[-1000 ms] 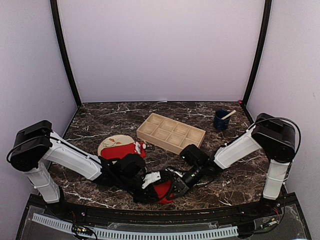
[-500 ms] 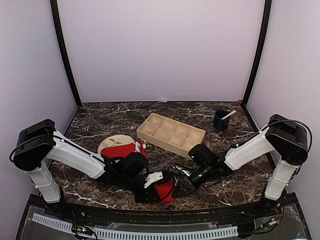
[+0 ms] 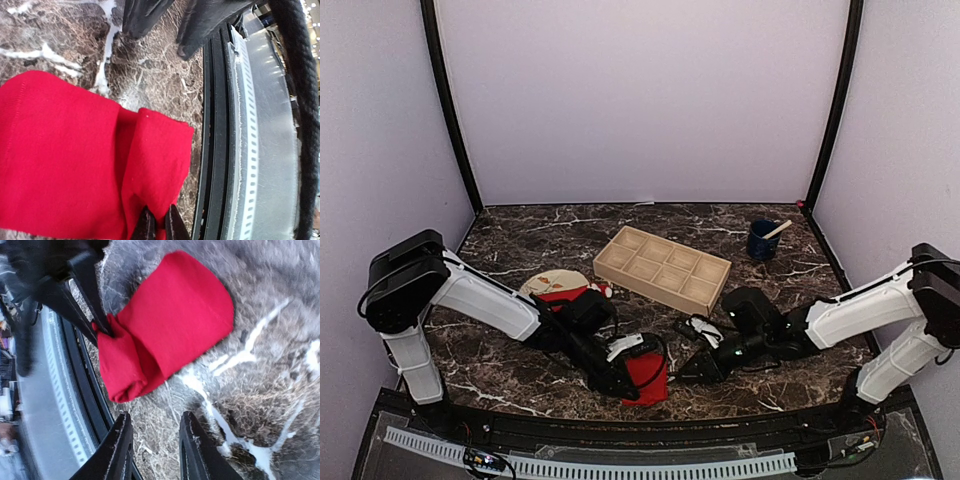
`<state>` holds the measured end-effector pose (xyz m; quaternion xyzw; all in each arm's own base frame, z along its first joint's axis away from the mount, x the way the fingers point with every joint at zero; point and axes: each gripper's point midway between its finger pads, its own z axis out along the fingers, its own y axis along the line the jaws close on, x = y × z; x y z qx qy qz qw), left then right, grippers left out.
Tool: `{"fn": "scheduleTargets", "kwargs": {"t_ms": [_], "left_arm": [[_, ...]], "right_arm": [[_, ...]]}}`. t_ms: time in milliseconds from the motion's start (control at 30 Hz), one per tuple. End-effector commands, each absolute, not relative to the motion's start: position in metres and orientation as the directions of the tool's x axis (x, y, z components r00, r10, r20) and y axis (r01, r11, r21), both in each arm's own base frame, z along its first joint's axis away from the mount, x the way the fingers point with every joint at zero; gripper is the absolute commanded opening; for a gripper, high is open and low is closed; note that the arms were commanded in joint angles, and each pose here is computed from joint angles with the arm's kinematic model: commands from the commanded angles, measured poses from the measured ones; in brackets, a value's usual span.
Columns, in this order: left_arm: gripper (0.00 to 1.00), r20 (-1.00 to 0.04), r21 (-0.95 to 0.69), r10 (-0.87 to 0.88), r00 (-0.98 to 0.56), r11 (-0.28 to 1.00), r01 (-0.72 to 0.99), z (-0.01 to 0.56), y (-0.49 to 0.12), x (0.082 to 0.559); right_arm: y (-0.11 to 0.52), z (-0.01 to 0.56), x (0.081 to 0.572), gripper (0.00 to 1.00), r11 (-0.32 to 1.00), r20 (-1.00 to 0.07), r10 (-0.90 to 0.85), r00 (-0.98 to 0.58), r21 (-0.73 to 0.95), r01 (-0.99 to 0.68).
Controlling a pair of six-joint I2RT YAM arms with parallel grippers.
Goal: Roll the socks
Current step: Roll the sock at the center of the board.
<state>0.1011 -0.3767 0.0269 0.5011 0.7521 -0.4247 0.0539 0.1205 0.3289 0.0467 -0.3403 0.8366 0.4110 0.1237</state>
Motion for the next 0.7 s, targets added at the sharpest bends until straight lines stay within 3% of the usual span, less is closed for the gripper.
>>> {"fn": "scheduleTargets", "kwargs": {"t_ms": [0,300,667], "left_arm": [[0.06,-0.428,-0.676,0.744,-0.514,0.114,0.728,0.028,-0.377,0.089],[0.06,-0.370,-0.740,0.760,-0.534,0.106,0.664,0.029,-0.379,0.090],[0.06,-0.328,-0.768,0.777,-0.537,0.111,0.631,0.025,-0.379,0.091]], "right_arm": [[0.331,0.055,0.126,0.30,0.447,-0.618,-0.479,-0.623,0.439,-0.780],[0.333,0.070,0.110,0.31,0.417,-0.730,-0.523,-0.440,0.232,-0.879],[0.356,0.066,0.070,0.40,0.249,-0.725,-0.644,-0.245,0.105,-0.963]]}}
